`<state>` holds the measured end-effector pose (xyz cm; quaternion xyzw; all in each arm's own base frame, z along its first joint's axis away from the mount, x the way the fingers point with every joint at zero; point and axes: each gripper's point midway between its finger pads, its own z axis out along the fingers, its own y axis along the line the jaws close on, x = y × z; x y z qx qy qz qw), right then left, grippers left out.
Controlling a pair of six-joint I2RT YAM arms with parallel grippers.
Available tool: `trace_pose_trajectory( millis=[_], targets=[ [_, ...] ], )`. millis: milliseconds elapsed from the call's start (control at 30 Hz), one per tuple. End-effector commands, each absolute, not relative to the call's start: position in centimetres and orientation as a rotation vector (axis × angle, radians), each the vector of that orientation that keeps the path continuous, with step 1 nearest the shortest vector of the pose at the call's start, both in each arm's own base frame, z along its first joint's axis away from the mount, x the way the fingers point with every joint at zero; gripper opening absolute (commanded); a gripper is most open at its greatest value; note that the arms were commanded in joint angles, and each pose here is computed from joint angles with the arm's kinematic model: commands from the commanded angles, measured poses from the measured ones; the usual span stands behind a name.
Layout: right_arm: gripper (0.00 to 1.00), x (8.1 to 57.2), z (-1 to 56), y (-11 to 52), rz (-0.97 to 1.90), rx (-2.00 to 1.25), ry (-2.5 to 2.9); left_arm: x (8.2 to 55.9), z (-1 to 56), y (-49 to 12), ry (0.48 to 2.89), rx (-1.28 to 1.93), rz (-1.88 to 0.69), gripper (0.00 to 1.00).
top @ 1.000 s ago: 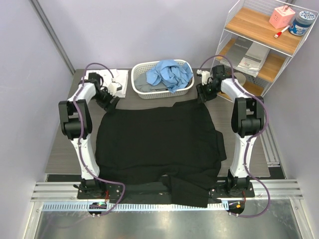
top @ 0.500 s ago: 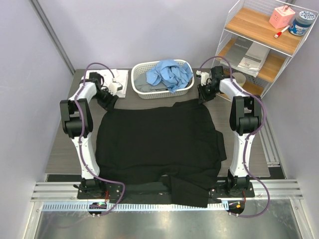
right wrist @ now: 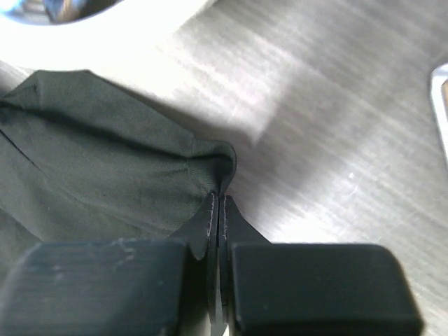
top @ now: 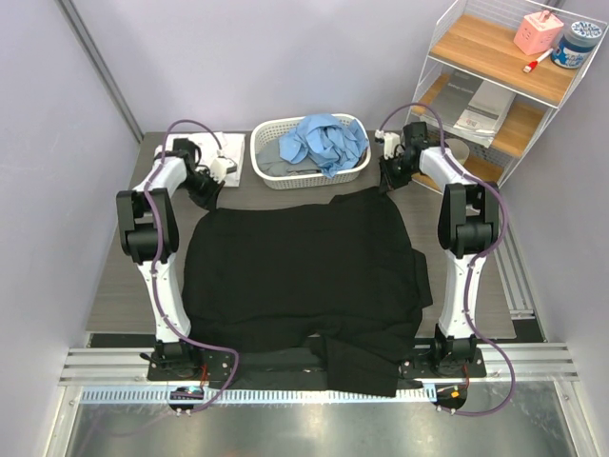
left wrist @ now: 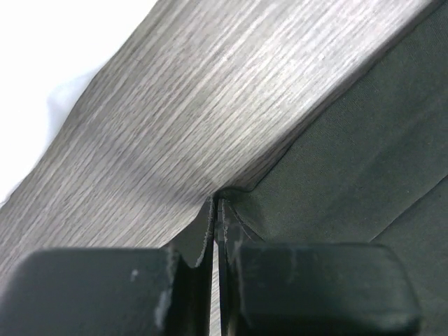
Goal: Fold and stack the long sleeve shirts
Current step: Fold the shirt
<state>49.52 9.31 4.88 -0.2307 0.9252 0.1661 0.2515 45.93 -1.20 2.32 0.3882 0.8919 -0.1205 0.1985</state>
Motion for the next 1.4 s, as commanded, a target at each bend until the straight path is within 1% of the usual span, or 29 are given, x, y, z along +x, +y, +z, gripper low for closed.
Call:
trace_pose_trajectory(
  millis=[0,133,233,367,567,700,733,800,833,933,1000,1033,1067,1133,1233,1267,1300,1367],
  targets=[
    [0.01,52.8,7.7,9.4,0.390,-0.632,2.413,48.3,3.5,-1.5,2.437,1.024,-0.322,0.00],
    [0.01,54.4,8.8,9.2,0.355,-0.615,2.382,50.3,5.1,-1.4,2.394,0.975,-0.284,0.00],
    [0.01,54.6,9.5,9.1,0.342,-0.622,2.370,50.3,5.5,-1.7,2.385,0.985,-0.296,0.00],
    [0.01,53.7,9.7,9.1,0.353,-0.649,2.371,49.1,5.4,-1.6,2.385,1.049,-0.310,0.00],
    [0.01,51.9,9.4,9.4,0.389,-0.681,2.386,48.5,6.8,-1.7,2.349,1.038,-0.334,0.00],
    [0.01,51.0,11.7,9.6,0.409,-0.698,2.342,47.6,8.1,-1.8,2.320,1.064,-0.329,0.00],
    [0.01,50.7,13.1,9.5,0.405,-0.694,2.318,47.2,9.0,-1.7,2.301,1.072,-0.316,0.00],
    [0.01,49.7,13.7,9.5,0.410,-0.712,2.315,46.1,8.9,-1.7,2.303,1.092,-0.316,0.00],
    [0.01,49.2,15.1,9.7,0.415,-0.720,2.288,45.8,9.9,-1.6,2.279,1.103,-0.300,0.00],
    [0.01,47.3,15.8,9.9,0.447,-0.741,2.295,44.2,10.3,-1.7,2.266,1.130,-0.306,0.00],
    [0.01,45.7,16.5,9.9,0.457,-0.756,2.292,43.3,11.5,-1.9,2.244,1.129,-0.299,0.00],
    [0.01,45.0,16.6,9.9,0.460,-0.763,2.294,42.3,10.9,-2.0,2.257,1.135,-0.319,0.00],
    [0.01,44.3,17.7,9.8,0.454,-0.773,2.273,41.7,12.1,-2.1,2.225,1.153,-0.299,0.00],
    [0.01,42.5,17.0,9.7,0.464,-0.795,2.299,40.1,11.5,-2.1,2.233,1.172,-0.304,0.00],
    [0.01,39.7,16.6,9.6,0.482,-0.827,2.319,38.0,12.4,-2.1,2.198,1.221,-0.280,0.00],
    [0.01,38.4,15.6,9.6,0.502,-0.836,2.344,36.7,11.4,-2.1,2.212,1.237,-0.294,0.00],
    [0.01,37.6,16.0,9.5,0.500,-0.845,2.336,36.2,12.3,-2.1,2.174,1.256,-0.260,0.00],
    [0.01,35.7,14.6,9.3,0.503,-0.878,2.367,34.3,11.1,-1.9,2.187,1.276,-0.266,0.00]
  ],
)
